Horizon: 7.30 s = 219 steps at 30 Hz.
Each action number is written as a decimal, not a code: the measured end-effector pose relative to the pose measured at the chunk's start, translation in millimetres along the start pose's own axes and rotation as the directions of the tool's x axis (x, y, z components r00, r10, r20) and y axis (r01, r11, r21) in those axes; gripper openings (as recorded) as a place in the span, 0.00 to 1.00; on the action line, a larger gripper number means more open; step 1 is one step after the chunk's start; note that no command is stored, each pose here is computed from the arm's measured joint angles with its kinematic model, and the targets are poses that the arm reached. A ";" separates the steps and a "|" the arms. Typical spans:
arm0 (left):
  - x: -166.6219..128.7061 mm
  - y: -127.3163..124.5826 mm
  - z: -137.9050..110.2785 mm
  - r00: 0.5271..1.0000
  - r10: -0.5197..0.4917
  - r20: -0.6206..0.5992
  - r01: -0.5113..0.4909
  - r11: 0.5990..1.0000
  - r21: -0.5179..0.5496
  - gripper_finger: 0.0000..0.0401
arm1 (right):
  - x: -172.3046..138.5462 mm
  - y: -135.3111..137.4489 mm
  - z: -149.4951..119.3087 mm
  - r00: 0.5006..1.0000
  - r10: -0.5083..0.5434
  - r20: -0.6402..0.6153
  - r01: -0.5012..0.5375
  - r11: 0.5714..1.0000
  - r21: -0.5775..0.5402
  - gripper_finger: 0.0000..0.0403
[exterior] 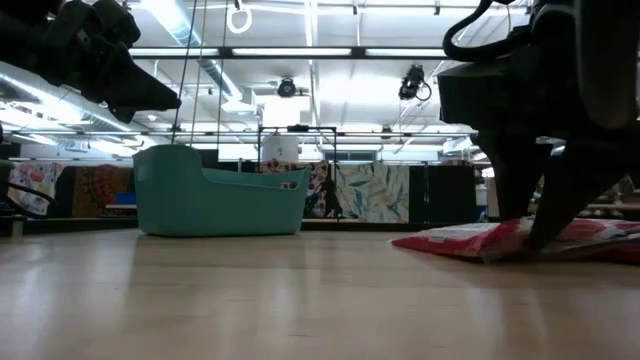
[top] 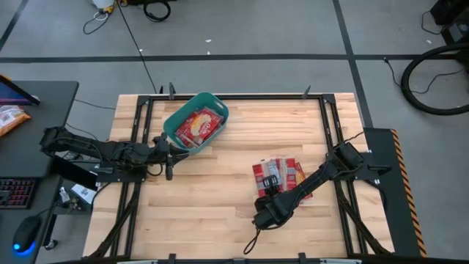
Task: Sort popcorn bags into baskets
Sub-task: Put the red popcorn bag into the blue bin
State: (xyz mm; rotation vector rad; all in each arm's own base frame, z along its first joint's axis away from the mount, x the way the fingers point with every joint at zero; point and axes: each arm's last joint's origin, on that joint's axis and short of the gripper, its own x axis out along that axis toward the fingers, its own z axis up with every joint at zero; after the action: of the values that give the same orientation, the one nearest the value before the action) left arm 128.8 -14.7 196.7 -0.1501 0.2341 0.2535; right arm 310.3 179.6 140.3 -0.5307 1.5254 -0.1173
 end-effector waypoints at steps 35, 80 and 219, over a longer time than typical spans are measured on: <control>0.0 0.0 0.0 1.000 0.000 0.000 0.000 1.000 -0.001 0.17 | -90.1 -94.7 38.7 0.998 0.040 0.054 -0.050 0.981 0.189 0.04; 126.9 -64.9 17.7 0.993 -0.113 0.044 0.093 0.942 0.323 0.59 | -150.3 -174.4 54.6 0.929 0.020 0.369 -0.115 0.964 0.238 0.03; 139.6 -88.4 13.6 0.729 0.017 -0.685 0.270 0.912 0.309 0.44 | -17.6 -50.9 24.6 0.680 0.060 0.731 -0.185 0.978 0.092 0.24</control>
State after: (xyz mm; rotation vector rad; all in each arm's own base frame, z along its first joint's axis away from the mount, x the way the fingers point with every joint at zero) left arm 286.5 -64.7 185.6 0.1523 1.0043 -0.0084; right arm 345.7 148.0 175.7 -0.2813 0.7441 0.0779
